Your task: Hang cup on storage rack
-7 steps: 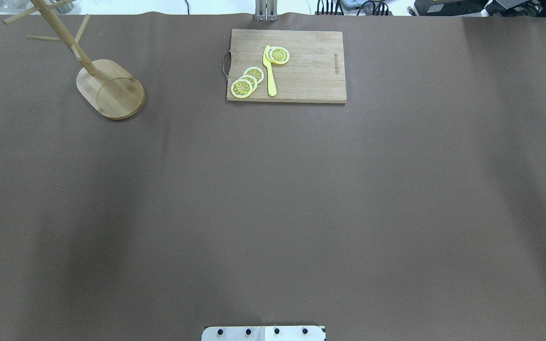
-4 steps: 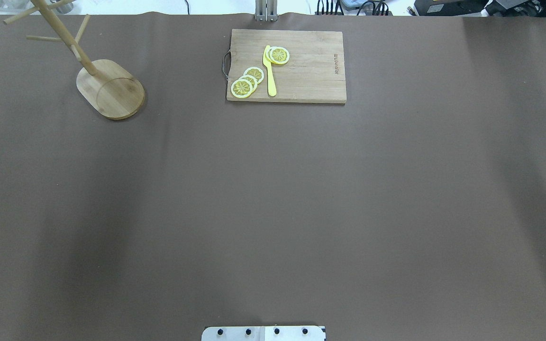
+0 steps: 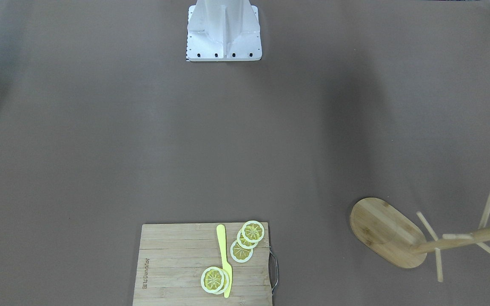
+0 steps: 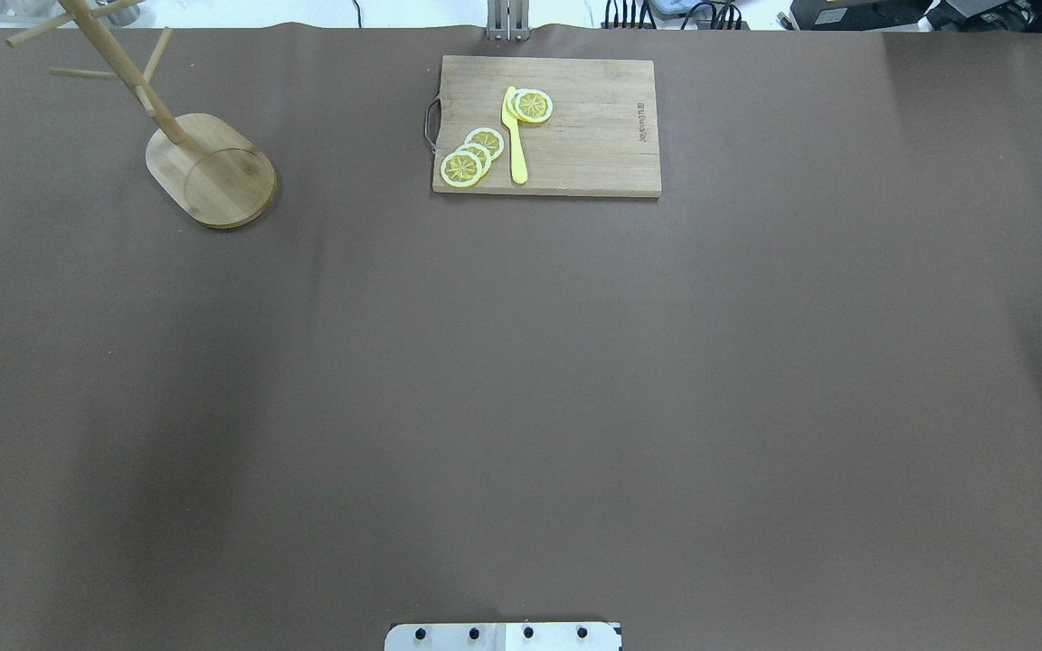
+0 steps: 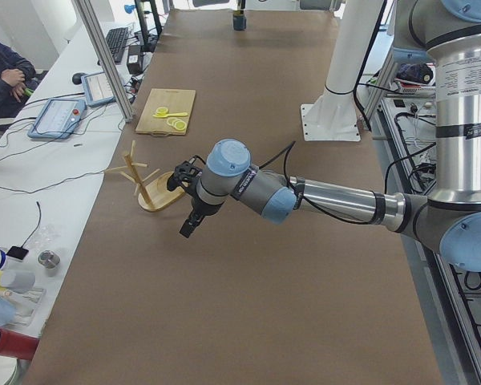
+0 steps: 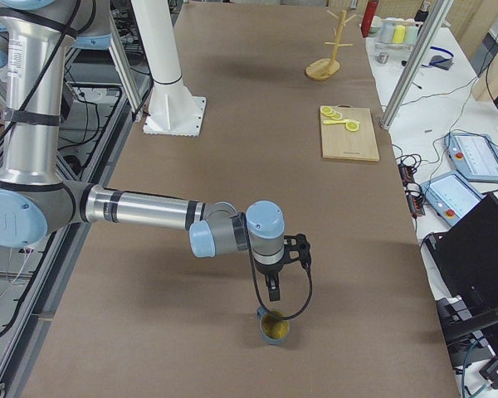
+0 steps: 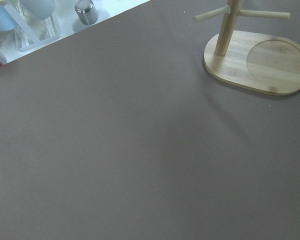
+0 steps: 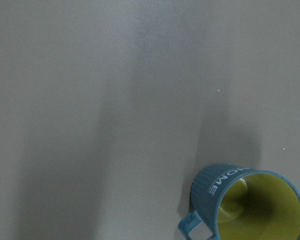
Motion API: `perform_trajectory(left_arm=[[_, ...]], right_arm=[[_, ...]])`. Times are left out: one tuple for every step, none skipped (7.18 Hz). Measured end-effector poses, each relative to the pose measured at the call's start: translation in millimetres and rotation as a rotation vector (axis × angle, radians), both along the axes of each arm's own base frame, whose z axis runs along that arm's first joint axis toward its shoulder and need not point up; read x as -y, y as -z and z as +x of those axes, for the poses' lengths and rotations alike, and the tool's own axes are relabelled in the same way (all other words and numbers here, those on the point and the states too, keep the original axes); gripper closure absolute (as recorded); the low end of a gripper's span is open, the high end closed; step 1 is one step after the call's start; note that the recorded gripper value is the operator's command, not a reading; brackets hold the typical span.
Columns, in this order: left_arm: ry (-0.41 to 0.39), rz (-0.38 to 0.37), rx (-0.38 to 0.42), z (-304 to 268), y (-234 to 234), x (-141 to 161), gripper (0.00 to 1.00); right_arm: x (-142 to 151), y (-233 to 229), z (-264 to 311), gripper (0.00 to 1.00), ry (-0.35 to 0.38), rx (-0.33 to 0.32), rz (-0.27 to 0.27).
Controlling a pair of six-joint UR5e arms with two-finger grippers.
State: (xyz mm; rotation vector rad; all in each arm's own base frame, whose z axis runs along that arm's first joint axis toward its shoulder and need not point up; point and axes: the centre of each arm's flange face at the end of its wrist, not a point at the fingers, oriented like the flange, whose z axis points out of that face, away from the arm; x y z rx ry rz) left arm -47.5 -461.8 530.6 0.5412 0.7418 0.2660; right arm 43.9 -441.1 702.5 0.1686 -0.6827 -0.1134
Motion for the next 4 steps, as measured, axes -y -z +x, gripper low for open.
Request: perform_trajectory(left_arm=[[0.0, 0.001, 0.001, -0.1, -0.2, 0.0, 0.01], [0.001, 0.002, 0.001, -0.1, -0.3, -0.2, 0.01], [0.001, 0.003, 0.001, -0.2, -0.3, -0.4, 0.01], [0.001, 0.003, 0.001, -0.2, -1.8, -1.8, 0.01]], right_arm=[[-2.0, -11.5, 0.4, 0.15, 0.0, -0.001, -0.005], [-3.4, -21.6, 0.7, 0.19, 0.0, -0.005, -0.001], [-2.9, -33.4, 1.0, 0.26, -0.001, -0.009, 0.008], [2.3, -43.7, 0.9, 0.37, -0.002, -0.011, 0.02]])
